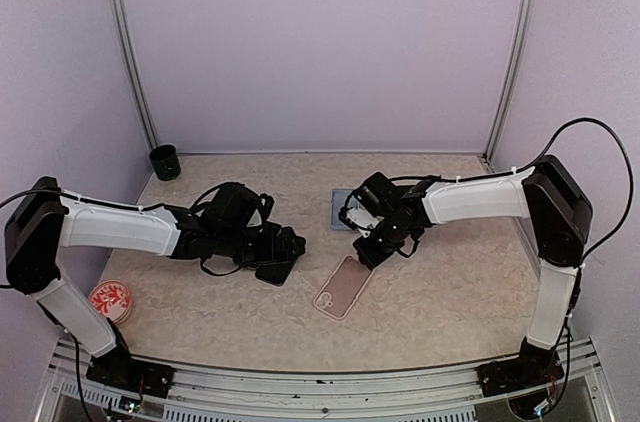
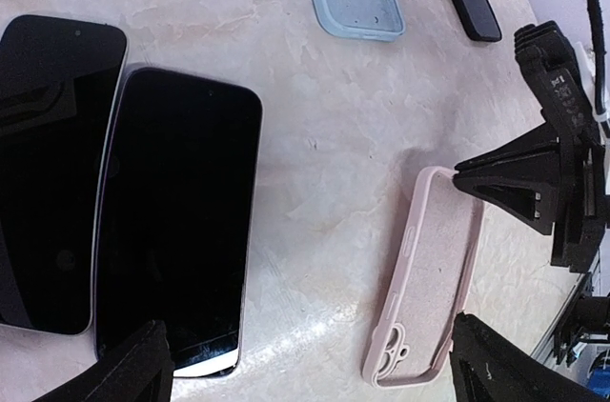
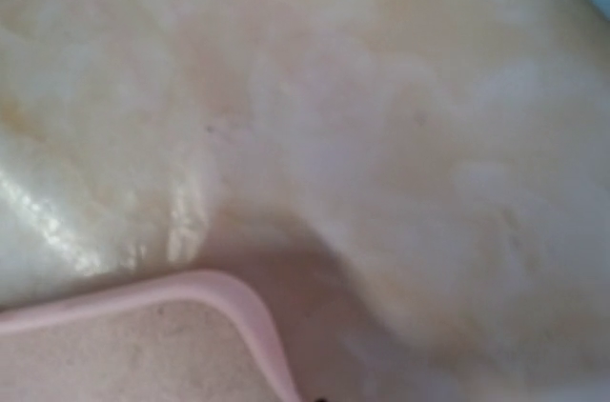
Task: Put the phone into the phone case
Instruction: Pick up the phone case from the center of the board, then place the phone case at the center of the board.
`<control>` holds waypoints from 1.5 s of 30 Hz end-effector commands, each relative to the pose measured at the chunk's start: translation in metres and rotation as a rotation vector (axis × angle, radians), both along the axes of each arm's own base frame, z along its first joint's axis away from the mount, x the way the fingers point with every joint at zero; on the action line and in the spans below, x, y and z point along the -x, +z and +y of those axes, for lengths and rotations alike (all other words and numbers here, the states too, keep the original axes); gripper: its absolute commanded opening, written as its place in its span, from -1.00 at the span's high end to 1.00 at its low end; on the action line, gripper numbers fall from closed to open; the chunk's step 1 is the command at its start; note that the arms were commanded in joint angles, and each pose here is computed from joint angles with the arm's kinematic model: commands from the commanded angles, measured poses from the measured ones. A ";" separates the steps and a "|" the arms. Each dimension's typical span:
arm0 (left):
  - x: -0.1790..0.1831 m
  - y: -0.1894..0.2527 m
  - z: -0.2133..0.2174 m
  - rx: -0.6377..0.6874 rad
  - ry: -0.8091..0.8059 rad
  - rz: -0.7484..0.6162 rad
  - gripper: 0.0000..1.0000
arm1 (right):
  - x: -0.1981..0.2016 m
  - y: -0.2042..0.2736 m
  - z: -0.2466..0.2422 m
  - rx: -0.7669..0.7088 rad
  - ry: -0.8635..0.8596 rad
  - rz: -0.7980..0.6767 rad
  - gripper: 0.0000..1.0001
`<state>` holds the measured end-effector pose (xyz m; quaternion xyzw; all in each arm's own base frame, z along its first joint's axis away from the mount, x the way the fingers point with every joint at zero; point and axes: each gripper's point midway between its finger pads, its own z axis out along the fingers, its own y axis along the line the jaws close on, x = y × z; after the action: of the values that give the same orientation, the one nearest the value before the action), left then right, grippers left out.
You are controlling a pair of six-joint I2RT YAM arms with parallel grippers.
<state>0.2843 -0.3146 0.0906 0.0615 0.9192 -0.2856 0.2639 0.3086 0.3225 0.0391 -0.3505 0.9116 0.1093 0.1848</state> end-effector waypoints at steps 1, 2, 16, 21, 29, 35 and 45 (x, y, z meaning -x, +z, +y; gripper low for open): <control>0.000 -0.004 0.001 0.002 0.000 0.003 -0.98 | -0.007 0.022 -0.016 -0.036 -0.167 -0.036 1.00; 0.000 -0.004 0.000 0.004 0.000 0.004 -0.98 | -0.006 0.024 -0.020 -0.038 -0.193 -0.039 1.00; 0.000 -0.005 -0.002 0.010 -0.004 0.007 -0.98 | 0.000 0.009 -0.122 -0.035 -0.720 -0.021 1.00; -0.001 -0.004 -0.002 0.009 -0.002 0.007 -0.98 | 0.010 0.003 -0.129 -0.175 -0.879 0.015 1.00; -0.002 -0.003 -0.002 0.011 0.000 0.005 -0.98 | 0.033 -0.015 -0.120 -0.326 -0.974 0.146 0.77; -0.004 -0.002 -0.002 0.010 0.001 0.005 -0.98 | 0.044 -0.009 -0.103 -0.337 -0.937 0.160 0.39; -0.007 0.000 -0.003 0.011 -0.001 0.001 -0.98 | 0.058 0.023 -0.086 -0.287 -0.852 0.079 0.30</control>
<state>0.2853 -0.3146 0.0873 0.0594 0.9201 -0.2877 0.2591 0.2486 0.2325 0.0387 0.1022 0.9598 0.1686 0.1998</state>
